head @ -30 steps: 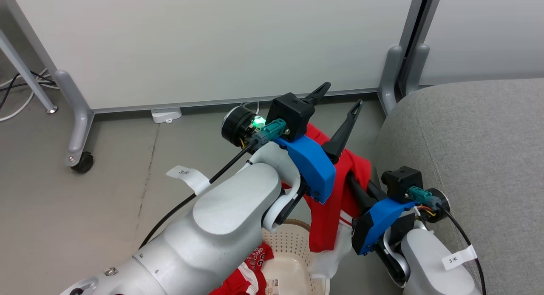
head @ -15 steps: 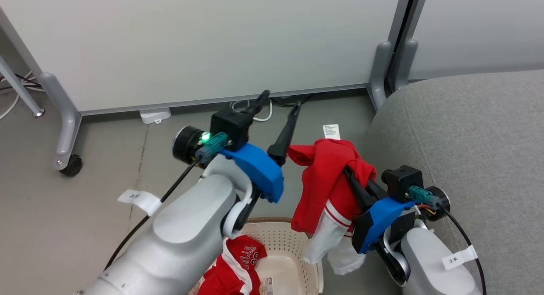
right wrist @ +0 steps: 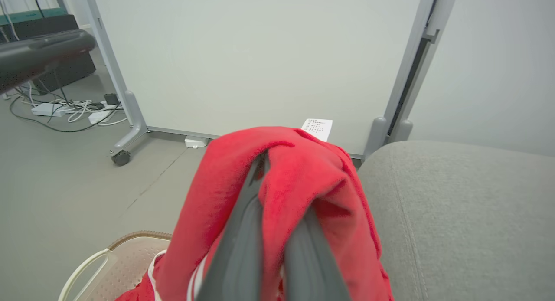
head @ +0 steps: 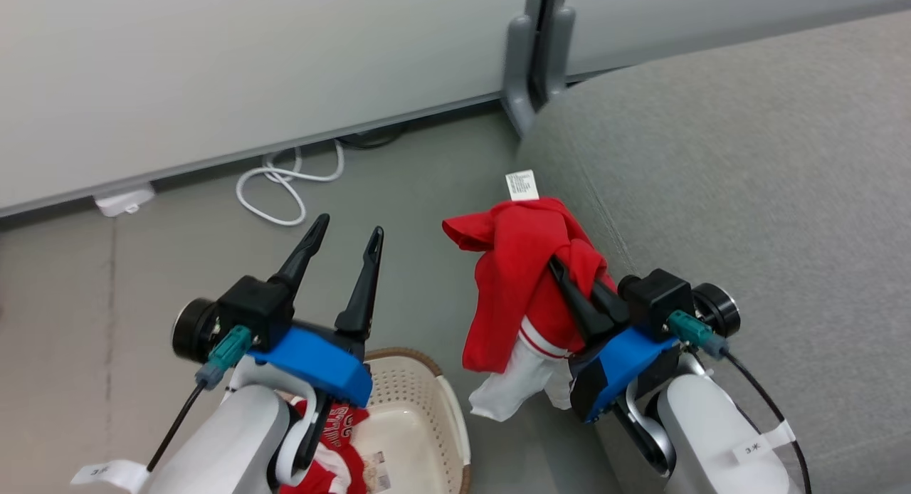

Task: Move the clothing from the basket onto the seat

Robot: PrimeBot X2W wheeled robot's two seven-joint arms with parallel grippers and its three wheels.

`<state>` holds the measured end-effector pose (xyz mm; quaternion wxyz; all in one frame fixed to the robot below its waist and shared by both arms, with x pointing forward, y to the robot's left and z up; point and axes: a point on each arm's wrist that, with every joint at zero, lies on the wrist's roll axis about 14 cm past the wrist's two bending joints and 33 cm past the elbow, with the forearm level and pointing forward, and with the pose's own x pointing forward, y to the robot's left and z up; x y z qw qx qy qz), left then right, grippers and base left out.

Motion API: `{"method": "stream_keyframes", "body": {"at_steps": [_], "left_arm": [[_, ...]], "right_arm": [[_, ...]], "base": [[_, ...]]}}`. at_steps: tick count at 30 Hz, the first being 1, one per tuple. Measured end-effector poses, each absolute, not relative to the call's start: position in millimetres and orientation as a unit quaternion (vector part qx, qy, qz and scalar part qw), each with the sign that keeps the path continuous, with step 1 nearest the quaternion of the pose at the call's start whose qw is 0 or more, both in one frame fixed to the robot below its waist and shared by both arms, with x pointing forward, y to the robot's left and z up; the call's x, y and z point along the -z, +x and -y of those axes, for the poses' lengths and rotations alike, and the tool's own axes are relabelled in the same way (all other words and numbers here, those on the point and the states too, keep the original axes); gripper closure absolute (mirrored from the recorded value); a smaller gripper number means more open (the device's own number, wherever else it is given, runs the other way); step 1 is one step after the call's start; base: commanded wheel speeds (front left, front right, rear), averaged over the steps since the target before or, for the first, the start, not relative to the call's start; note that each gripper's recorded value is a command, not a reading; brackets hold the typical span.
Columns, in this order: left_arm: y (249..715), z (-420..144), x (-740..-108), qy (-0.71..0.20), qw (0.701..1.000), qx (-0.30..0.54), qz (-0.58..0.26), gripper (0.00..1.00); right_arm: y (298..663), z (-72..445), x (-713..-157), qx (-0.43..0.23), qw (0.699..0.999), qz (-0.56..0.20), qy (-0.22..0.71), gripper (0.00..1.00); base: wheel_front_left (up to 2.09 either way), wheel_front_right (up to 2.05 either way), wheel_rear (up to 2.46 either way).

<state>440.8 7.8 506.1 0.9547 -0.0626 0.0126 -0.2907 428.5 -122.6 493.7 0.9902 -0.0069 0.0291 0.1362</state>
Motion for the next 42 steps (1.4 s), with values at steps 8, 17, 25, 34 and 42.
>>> {"method": "stream_keyframes", "body": {"at_steps": [8,17,25,34,42], "left_arm": [[436,33,-490,-0.100,0.937,0.334,-0.018,0.00],[424,78,-484,-0.117,0.909,0.399,-0.020,0.00],[424,85,-471,-0.112,0.901,0.418,-0.030,0.00],[434,80,-454,-0.108,0.905,0.409,-0.041,0.00],[456,71,-428,-0.101,0.906,0.408,-0.048,0.00]], "right_arm": [[393,185,-496,-0.047,0.997,-0.043,-0.048,1.00],[336,254,-506,0.078,0.994,-0.053,-0.056,1.00],[320,270,-508,0.112,0.991,-0.051,-0.052,1.00],[343,303,-547,0.146,0.987,0.002,-0.068,1.00],[403,363,-590,0.179,0.976,0.020,-0.121,1.00]], "base": [[0.00,0.00,0.00],[0.00,0.00,0.00],[0.00,0.00,0.00],[0.00,0.00,0.00],[0.00,0.00,0.00]]}}
